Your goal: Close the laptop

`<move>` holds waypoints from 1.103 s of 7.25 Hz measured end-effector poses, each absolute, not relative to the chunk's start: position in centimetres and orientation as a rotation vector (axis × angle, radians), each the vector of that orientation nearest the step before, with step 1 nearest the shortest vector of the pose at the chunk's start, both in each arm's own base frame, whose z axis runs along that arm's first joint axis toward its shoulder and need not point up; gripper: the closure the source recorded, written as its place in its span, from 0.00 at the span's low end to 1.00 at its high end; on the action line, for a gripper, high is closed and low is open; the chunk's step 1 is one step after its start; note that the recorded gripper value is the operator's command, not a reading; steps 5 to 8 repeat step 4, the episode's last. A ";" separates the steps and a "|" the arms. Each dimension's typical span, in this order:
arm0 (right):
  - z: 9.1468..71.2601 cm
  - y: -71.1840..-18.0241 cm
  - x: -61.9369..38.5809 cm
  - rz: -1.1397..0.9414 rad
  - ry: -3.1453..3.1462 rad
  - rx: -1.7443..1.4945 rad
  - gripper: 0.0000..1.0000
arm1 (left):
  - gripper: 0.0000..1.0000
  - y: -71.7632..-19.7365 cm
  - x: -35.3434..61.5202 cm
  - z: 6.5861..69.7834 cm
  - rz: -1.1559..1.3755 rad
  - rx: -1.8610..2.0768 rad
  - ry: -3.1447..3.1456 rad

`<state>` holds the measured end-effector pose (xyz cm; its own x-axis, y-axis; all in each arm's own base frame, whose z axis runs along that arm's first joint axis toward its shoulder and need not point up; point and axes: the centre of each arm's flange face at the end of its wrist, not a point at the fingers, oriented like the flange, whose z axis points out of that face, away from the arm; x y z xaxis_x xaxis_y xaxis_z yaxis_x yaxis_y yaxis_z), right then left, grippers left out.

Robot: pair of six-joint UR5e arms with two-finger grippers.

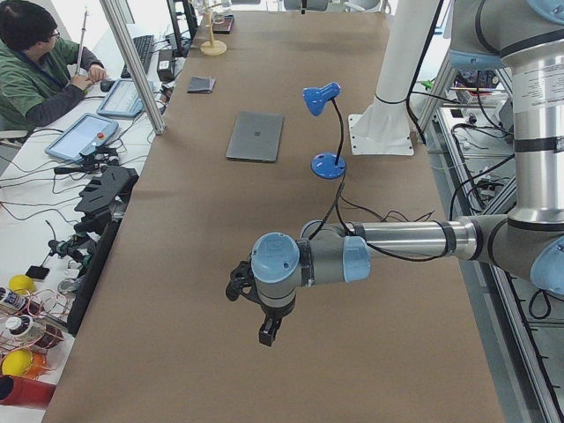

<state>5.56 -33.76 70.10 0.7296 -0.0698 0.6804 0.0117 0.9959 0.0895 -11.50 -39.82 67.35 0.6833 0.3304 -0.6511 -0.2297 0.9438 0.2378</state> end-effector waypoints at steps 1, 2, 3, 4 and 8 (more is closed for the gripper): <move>70.1 -33.8 5.6 -0.046 -0.751 0.082 0.00 | 0.01 -39.8 -11.5 67.4 0.315 0.140 0.757; 70.1 -33.8 5.6 -0.047 -0.751 0.082 0.00 | 0.01 -39.7 -11.5 67.5 0.314 0.138 0.757; 70.2 -33.7 5.6 -0.045 -0.751 0.080 0.00 | 0.01 -39.7 -11.5 67.5 0.314 0.138 0.757; 70.2 -33.7 5.6 -0.044 -0.752 0.079 0.00 | 0.01 -39.7 -11.5 67.5 0.314 0.138 0.757; 70.2 -33.7 5.6 -0.044 -0.752 0.079 0.00 | 0.01 -39.7 -11.5 67.5 0.314 0.138 0.757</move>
